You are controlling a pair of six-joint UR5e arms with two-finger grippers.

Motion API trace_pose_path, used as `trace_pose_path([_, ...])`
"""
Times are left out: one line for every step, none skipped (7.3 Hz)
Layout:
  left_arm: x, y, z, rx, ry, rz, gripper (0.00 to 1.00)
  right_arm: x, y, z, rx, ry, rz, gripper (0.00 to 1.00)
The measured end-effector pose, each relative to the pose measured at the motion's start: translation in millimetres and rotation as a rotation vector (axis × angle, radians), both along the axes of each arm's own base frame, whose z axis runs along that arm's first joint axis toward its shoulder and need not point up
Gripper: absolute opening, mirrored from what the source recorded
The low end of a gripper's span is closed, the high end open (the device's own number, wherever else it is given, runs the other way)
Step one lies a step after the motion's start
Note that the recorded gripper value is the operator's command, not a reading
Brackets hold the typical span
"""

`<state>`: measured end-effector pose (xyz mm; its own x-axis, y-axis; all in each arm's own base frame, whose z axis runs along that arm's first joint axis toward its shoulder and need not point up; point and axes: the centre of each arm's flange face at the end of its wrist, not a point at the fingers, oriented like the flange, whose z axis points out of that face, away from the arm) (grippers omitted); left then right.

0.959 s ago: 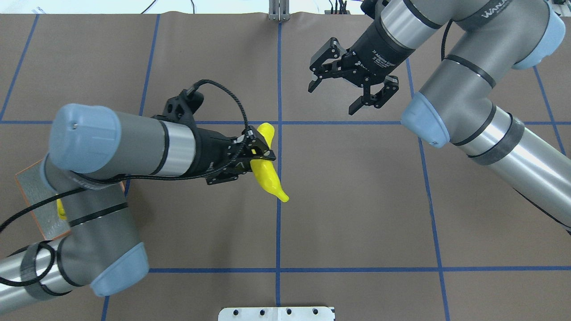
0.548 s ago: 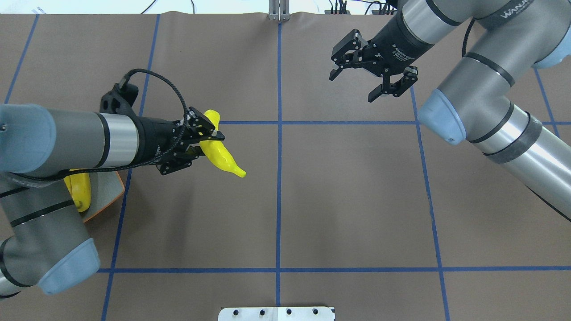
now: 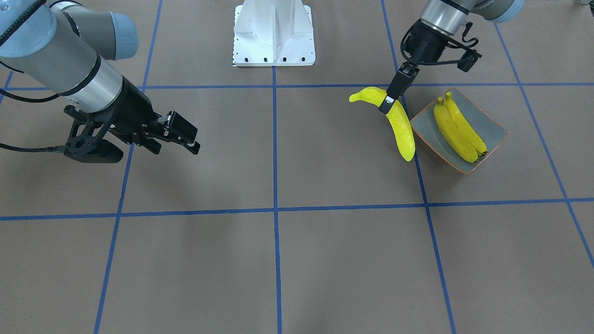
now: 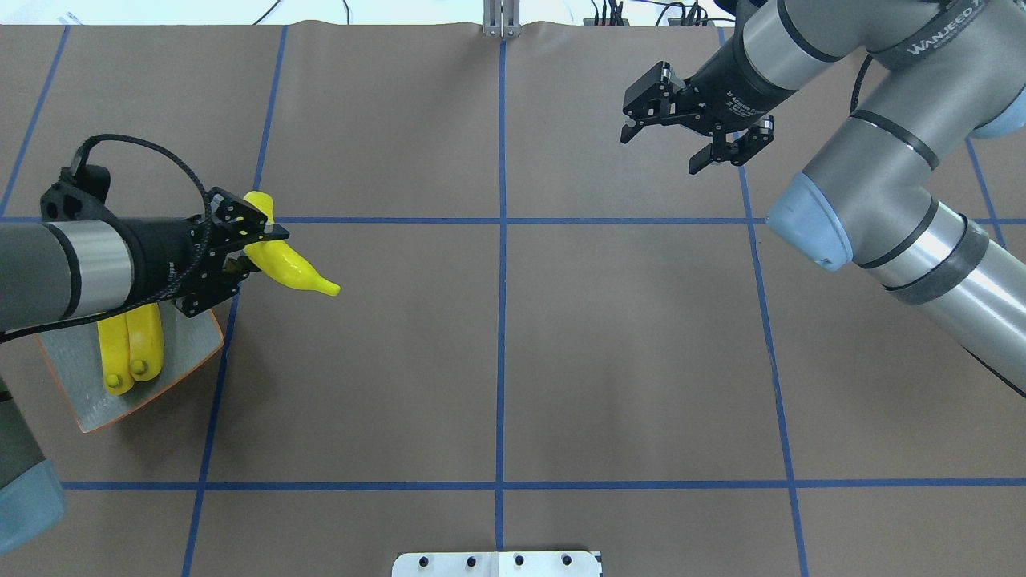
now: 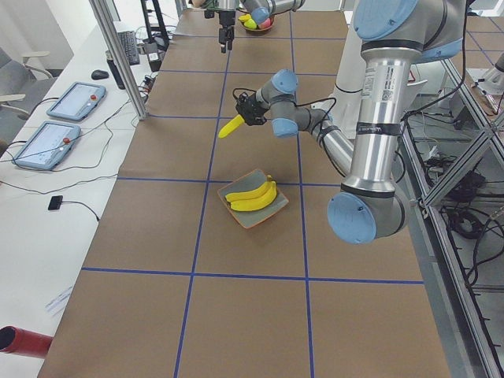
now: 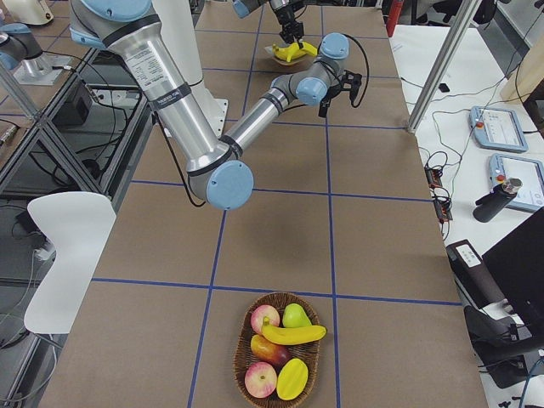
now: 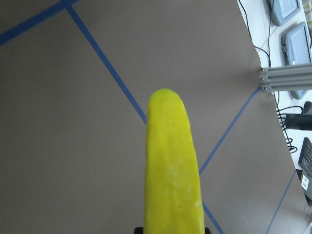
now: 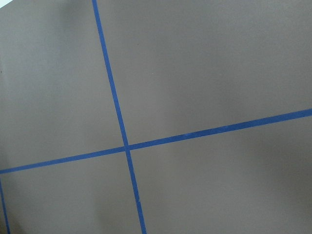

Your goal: Transfer all bananas from basket to plate

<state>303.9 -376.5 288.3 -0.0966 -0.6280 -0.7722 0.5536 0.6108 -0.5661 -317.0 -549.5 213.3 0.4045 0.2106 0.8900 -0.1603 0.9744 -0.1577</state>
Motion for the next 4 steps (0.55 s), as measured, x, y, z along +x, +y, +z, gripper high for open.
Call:
trace_pose_path([-9.1, 3.5, 14.1, -0.02, -0.02, -0.007, 0.0, 0.1, -0.6, 2.3, 0.005, 0.009, 0.011, 1.0])
trace_pose_path([-17.9, 6.5, 27.1, -0.038, -0.04, -0.014, 0.0, 0.0, -1.6, 4.5, 0.01, 0.019, 0.024, 1.0])
trace_pose_path([-30.5, 8.7, 39.7, -0.055, -0.062, -0.026, 0.0, -0.3, -2.0, 5.9, 0.013, 0.026, 0.032, 1.0])
trace_pose_path([-45.0, 11.0, 53.2, -0.07, -0.086, -0.038, 0.0, -1.0, -1.7, 7.2, 0.013, 0.03, 0.035, 1.0])
